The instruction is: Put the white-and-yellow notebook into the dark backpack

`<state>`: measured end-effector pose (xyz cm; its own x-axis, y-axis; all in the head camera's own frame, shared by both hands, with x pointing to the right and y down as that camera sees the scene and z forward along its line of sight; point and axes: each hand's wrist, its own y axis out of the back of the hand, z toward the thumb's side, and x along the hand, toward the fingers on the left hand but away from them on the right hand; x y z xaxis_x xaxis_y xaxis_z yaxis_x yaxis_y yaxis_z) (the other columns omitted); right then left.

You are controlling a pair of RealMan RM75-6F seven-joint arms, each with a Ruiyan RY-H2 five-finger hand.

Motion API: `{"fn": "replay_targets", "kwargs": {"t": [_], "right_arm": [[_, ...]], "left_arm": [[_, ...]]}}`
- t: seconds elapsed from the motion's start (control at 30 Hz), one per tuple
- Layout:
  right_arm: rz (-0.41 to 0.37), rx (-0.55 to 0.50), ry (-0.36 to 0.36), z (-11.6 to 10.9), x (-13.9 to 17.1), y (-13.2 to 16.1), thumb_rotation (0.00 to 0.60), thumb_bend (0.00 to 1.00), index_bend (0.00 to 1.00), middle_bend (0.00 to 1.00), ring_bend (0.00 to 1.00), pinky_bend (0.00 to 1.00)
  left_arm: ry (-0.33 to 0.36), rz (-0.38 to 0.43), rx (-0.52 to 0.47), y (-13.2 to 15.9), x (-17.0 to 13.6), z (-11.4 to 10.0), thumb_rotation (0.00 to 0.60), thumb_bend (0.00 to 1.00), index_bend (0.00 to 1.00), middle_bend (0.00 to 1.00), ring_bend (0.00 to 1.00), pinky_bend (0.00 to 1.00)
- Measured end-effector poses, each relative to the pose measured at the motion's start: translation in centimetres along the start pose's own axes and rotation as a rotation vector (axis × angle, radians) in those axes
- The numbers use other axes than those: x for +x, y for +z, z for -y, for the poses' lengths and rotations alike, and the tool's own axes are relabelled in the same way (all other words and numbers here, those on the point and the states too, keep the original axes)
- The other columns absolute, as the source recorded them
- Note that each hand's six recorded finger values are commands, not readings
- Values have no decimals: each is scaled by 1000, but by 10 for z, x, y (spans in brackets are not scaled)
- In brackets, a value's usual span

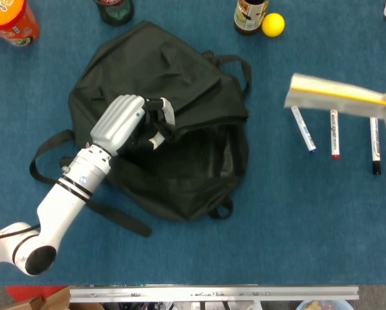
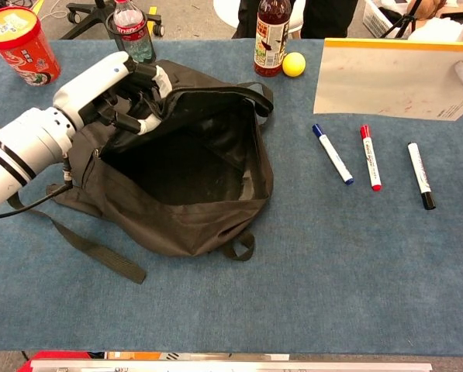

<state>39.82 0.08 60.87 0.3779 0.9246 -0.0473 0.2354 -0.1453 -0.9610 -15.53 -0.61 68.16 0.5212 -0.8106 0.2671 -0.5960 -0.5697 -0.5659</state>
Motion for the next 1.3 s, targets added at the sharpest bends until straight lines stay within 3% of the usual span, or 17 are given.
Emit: {"fn": "replay_targets", "kwargs": {"t": [0.23,0.57,0.9,1.3], "right_arm": [[12,-228,183,13,1,14,600,485,917,831,690,669],[117,-553,465,37,0,31,600,487,917,832,692,672],[304,-871,703,65,-4,50,600,487,917,832,692,672],[523,-1066,877,91,-5,63,600,495,917,832,692,672]], "left_arm": [[20,-9,-50,4,-3,-9,600,443,624,639,643,776],[48,2,-81,10,-6,-14,600,443,620,636,632,775],[57,23,-92,15,-10,-13,600,443,620,631,629,775],[58,37,-90,17,-10,-10,600,442,619,626,626,775]]}}
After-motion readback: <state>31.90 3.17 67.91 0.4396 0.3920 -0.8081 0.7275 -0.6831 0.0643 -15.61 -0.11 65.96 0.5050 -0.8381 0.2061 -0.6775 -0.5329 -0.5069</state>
